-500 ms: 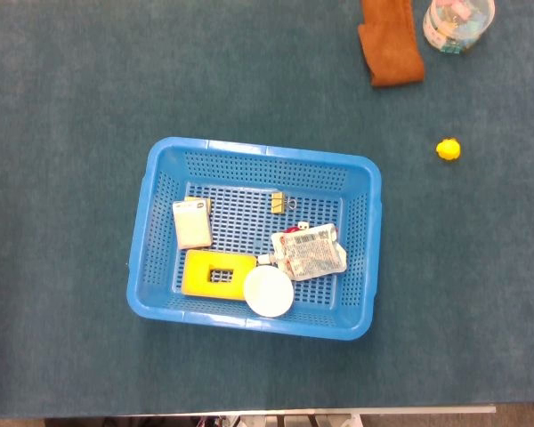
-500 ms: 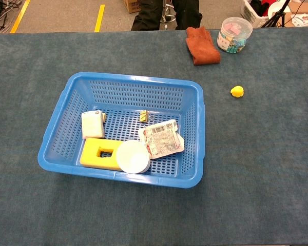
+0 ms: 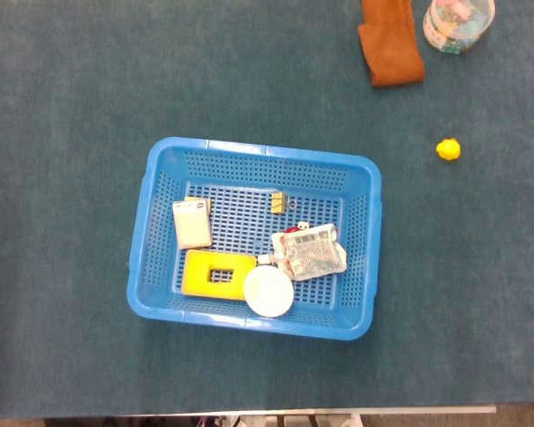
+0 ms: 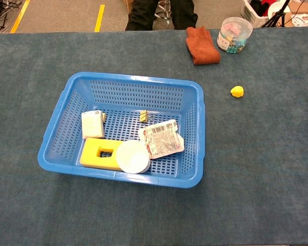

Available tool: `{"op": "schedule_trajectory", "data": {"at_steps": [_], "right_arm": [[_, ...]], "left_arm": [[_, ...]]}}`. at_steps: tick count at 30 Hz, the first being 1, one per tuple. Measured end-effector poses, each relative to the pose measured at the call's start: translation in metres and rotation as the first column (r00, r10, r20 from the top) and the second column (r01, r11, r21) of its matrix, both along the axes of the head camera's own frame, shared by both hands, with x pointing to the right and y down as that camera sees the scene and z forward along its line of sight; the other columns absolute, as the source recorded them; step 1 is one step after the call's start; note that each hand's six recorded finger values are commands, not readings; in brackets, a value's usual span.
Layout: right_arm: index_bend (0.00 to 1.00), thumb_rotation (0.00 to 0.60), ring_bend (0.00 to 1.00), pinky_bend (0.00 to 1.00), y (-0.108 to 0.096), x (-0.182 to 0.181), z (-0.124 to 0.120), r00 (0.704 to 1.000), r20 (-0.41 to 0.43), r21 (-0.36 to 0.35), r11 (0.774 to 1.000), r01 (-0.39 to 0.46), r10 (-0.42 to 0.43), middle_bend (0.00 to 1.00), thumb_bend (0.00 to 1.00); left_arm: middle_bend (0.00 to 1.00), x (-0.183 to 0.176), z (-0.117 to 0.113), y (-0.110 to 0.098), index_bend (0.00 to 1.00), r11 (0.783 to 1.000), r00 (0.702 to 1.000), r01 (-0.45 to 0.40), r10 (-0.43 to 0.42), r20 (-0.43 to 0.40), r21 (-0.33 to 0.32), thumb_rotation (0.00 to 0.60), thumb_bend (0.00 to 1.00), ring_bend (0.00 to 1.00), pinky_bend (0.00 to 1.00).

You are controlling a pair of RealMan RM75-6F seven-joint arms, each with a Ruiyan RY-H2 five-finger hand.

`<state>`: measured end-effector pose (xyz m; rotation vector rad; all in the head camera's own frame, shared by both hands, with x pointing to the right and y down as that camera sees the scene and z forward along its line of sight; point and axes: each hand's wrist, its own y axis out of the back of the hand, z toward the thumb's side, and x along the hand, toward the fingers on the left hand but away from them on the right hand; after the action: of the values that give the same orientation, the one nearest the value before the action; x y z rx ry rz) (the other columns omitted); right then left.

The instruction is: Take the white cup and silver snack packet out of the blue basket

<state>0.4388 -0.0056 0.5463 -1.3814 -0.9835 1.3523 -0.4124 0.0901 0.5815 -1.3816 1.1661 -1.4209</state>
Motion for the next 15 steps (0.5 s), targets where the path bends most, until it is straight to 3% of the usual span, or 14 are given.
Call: {"op": "schedule_trajectory", "data": {"at_steps": [7,15], "right_arm": [[0.29,0.600,0.25,0.28,0.002,-0.009,0.005,0.999,0.036,-0.033,0.999,0.027,-0.026,0.34,0.19],[0.29,0.600,0.25,0.28,-0.008,-0.048,0.013,0.983,0.123,-0.108,0.982,0.152,-0.139,0.34,0.19]], "left_arm": [[0.30,-0.001,-0.001,-0.004,0.29,1.000,1.000,-0.001,0.001,0.001,0.004,0.600,0.26,0.21,0.25],[0.30,-0.006,-0.005,-0.006,0.29,1.000,1.000,0.023,-0.023,0.009,0.012,0.600,0.26,0.21,0.25]]}}
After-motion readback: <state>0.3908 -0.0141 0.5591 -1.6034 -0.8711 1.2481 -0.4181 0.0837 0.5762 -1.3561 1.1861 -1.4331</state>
